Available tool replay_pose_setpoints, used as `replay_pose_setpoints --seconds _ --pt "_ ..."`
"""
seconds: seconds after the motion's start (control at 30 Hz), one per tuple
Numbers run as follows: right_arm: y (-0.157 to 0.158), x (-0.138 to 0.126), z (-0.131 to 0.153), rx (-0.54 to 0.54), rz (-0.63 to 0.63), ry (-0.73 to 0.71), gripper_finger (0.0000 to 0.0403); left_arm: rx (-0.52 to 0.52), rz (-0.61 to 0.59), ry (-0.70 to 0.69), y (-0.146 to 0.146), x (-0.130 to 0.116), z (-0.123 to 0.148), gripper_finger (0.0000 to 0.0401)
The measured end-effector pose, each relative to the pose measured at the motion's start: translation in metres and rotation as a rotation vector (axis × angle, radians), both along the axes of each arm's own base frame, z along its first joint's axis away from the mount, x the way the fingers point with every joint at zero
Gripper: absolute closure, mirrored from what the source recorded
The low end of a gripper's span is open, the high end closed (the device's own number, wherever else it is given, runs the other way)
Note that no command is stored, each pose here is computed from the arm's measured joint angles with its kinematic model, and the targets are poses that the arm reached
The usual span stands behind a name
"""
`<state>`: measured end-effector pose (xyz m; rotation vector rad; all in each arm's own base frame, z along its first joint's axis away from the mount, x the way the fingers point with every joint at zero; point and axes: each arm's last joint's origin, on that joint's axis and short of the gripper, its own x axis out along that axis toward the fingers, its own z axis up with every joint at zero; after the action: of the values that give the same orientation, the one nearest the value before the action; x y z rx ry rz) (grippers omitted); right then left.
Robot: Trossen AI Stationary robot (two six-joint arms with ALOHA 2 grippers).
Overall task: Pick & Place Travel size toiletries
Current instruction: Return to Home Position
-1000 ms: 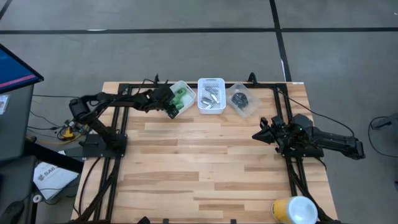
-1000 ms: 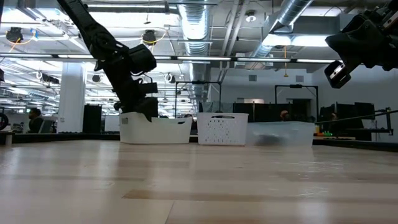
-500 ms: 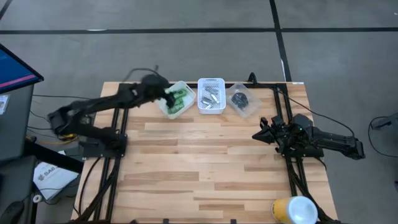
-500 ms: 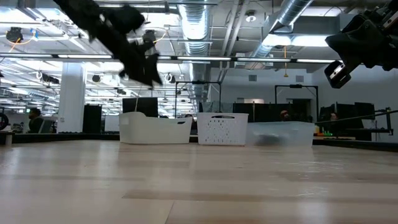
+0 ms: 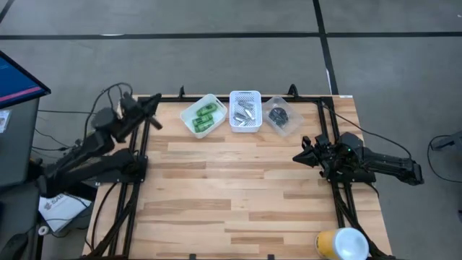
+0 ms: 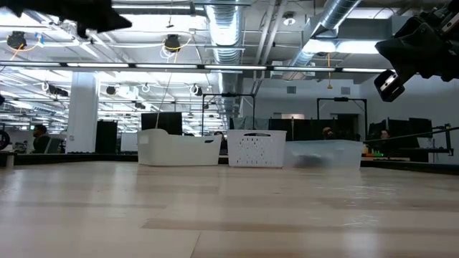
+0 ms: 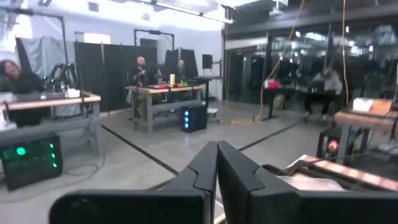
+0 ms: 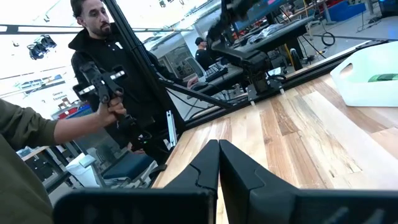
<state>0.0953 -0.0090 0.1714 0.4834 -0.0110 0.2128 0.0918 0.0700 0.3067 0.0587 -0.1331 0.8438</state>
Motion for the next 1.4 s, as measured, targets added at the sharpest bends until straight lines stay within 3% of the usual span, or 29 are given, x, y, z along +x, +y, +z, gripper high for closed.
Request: replay_pose_setpoints --seconds 0.2,0.53,0.83,1.23,1.4 --pt "0.000 0.000 0.000 0.000 0.000 -0.001 0.0398 -0.034 -0.015 -0.076 -0.012 -0.018 -0.049 0.0400" --pt "0.000 0.000 0.000 0.000 0.000 0.000 0.0398 -0.079 -0.036 -0.096 -0.013 -0.019 -0.102 0.0400" --pt "0.000 0.000 0.000 0.000 0.000 0.000 0.0398 -0.042 -0.098 -0.120 -0.017 -0.015 -0.117 0.0400" --pt "0.000 0.000 0.000 0.000 0.000 0.000 0.0398 0.043 -0.338 -0.013 -0.035 -0.003 -0.124 0.0400" --pt "0.000 0.000 0.000 0.000 0.000 0.000 0.0398 0.061 -0.378 -0.008 -0.038 -0.002 -0.124 0.0398"
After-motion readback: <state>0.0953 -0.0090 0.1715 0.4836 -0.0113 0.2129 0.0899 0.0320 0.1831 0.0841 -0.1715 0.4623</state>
